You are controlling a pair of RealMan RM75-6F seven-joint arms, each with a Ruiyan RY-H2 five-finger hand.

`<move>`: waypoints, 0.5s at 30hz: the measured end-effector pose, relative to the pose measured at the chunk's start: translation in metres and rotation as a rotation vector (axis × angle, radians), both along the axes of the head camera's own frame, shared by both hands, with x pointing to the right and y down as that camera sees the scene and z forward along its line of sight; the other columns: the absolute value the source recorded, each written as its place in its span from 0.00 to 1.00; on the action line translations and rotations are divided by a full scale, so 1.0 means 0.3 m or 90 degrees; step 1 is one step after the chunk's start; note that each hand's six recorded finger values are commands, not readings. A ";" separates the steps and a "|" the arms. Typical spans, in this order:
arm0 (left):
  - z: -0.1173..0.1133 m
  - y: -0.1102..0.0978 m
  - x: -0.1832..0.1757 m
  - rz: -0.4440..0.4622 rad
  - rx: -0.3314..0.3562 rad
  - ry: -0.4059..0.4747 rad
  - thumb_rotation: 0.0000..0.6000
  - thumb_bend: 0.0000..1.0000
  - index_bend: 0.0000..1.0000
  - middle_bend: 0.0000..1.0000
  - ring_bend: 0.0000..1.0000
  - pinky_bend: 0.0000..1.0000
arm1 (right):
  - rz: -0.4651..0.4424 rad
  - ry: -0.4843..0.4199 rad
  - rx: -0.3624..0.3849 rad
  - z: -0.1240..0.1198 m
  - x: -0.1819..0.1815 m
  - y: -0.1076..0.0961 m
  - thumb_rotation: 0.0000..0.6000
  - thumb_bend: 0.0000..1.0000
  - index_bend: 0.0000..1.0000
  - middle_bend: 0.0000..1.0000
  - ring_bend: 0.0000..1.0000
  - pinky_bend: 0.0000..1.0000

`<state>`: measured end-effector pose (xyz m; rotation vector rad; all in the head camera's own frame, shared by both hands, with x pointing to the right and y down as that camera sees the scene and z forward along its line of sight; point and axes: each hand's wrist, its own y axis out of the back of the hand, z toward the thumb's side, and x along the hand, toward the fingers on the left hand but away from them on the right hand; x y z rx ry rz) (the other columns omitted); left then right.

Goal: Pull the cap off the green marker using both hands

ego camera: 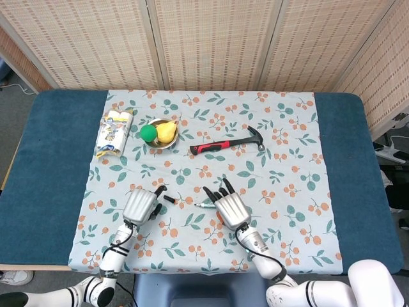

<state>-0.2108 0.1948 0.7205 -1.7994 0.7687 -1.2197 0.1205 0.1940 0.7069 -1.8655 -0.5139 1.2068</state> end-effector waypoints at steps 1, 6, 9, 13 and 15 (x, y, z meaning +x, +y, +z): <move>-0.007 0.000 -0.002 0.000 0.001 0.003 1.00 0.36 0.28 0.76 0.85 0.93 | 0.002 -0.004 0.001 -0.012 0.004 -0.003 1.00 0.27 0.00 0.25 0.16 0.00; -0.087 0.001 -0.032 -0.004 0.013 0.041 1.00 0.36 0.23 0.63 0.71 0.87 | 0.014 -0.019 0.015 -0.106 0.067 -0.026 1.00 0.24 0.00 0.14 0.05 0.00; -0.156 0.013 -0.111 -0.009 0.020 0.056 1.00 0.36 0.12 0.29 0.33 0.74 | 0.007 0.002 0.038 -0.183 0.179 -0.031 1.00 0.23 0.00 0.03 0.00 0.00; -0.264 0.058 -0.293 -0.032 0.015 0.062 1.00 0.36 0.01 0.04 0.02 0.38 | -0.001 0.062 0.068 -0.282 0.390 0.010 1.00 0.23 0.00 0.00 0.00 0.00; -0.328 0.095 -0.404 -0.055 0.009 0.070 1.00 0.37 0.00 0.00 0.00 0.24 | 0.020 0.095 0.089 -0.337 0.513 0.043 1.00 0.22 0.00 0.00 0.00 0.00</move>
